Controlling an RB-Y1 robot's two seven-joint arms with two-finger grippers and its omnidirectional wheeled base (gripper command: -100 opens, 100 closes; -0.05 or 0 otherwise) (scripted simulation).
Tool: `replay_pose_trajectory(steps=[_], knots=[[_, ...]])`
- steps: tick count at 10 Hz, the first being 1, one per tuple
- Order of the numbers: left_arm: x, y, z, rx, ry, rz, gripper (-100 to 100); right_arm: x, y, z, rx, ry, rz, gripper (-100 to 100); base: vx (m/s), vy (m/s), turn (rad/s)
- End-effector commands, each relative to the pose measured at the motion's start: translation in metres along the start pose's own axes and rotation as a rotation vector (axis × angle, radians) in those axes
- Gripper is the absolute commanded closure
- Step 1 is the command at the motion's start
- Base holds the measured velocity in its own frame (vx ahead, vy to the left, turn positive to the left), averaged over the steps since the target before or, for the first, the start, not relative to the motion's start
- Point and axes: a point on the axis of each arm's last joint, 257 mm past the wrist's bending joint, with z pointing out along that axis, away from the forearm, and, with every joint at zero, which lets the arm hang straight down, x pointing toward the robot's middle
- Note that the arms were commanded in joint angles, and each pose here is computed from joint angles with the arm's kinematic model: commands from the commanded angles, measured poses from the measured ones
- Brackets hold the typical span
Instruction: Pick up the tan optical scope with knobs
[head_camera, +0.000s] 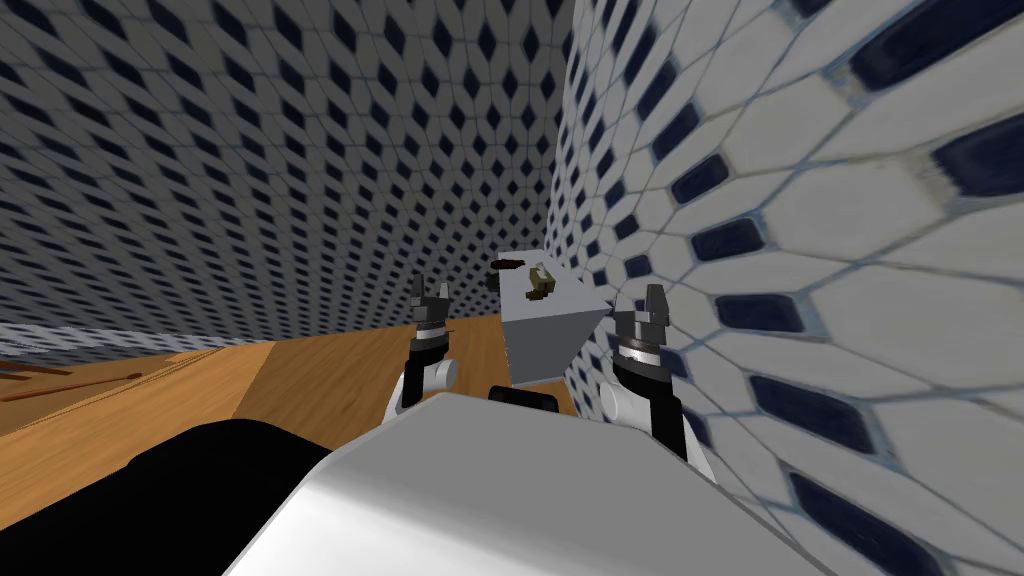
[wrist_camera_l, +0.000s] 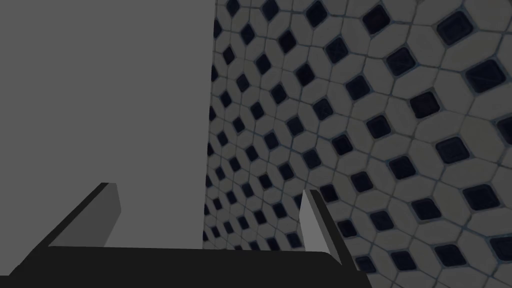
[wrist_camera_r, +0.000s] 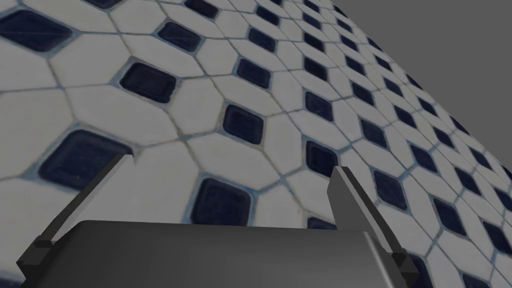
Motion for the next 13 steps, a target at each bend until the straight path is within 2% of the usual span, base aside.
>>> replay_pose_trajectory(steps=[1,6,7,8,9,10,12,13], knots=[[0.0,0.0,0.0,0.0,0.0,0.0,0,0.002,0.003,-0.001,-0.016,0.03,-0.027,-100,-0.029,0.0,-0.002],[0.0,0.0,0.0,0.0,0.0,0.0,0,0.011,0.014,-0.011,-0.11,0.175,-0.203,-100,-0.124,-0.016,0.015],[0.0,0.0,0.0,0.0,0.0,0.0,0,0.011,0.015,-0.012,-0.115,0.176,-0.205,-100,-0.107,-0.003,0.012],[0.0,0.0,0.0,0.0,0.0,0.0,0,0.013,0.017,-0.016,-0.138,0.216,-0.255,-100,-0.089,0.002,0.025],[0.0,0.0,0.0,0.0,0.0,0.0,0,0.014,0.016,-0.02,-0.156,0.253,-0.303,-100,-0.107,0.004,0.071],[0.0,0.0,0.0,0.0,0.0,0.0,0,0.015,0.017,-0.021,-0.162,0.259,-0.309,-100,-0.087,0.013,0.038],[0.0,0.0,0.0,0.0,0.0,0.0,0,0.014,0.013,-0.031,-0.193,0.344,-0.414,-100,-0.092,0.024,0.089],[0.0,0.0,0.0,0.0,0.0,0.0,0,0.019,0.014,-0.033,-0.204,0.359,-0.43,-100,-0.075,0.021,0.034]])
